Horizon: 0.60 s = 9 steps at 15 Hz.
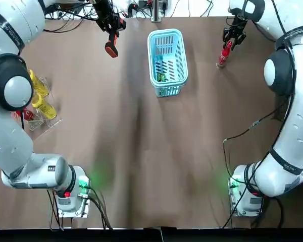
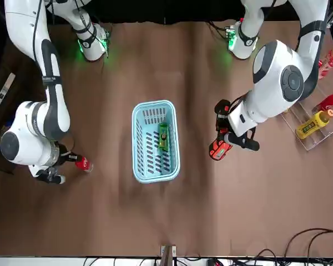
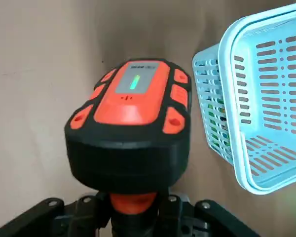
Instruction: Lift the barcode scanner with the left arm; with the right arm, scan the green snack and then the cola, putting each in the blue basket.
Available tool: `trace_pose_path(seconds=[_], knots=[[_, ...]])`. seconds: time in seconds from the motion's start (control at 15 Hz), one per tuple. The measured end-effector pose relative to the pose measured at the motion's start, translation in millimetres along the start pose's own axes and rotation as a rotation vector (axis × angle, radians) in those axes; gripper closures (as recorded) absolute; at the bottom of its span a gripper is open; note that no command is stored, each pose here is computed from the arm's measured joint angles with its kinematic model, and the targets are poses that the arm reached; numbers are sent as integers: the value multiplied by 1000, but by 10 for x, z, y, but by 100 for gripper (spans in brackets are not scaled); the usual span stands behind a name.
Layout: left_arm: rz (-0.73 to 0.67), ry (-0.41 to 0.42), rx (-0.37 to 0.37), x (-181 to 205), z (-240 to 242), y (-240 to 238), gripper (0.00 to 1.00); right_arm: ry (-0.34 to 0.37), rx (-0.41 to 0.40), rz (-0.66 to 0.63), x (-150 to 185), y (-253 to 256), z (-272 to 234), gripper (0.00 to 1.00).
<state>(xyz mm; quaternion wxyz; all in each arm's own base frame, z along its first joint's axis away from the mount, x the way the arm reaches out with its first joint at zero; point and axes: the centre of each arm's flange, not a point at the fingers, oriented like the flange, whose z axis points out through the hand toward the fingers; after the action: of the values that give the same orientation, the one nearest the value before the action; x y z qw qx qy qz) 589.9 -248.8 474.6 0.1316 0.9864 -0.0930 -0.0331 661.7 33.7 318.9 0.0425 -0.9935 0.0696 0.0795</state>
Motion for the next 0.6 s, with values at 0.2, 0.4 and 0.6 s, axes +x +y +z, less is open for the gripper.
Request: trace_pose_path(seconds=[0.2, 0.4, 0.6], knots=[[-4, 0, 0, 0, 1, 0, 63, 1, 0, -1, 0, -5, -6, 43], [-15, 0, 0, 0, 1, 0, 63, 3, 0, -1, 2, -8, -12, 52], [-17, 0, 0, 0, 1, 0, 63, 8, -3, 1, 10, -8, -40, 64]])
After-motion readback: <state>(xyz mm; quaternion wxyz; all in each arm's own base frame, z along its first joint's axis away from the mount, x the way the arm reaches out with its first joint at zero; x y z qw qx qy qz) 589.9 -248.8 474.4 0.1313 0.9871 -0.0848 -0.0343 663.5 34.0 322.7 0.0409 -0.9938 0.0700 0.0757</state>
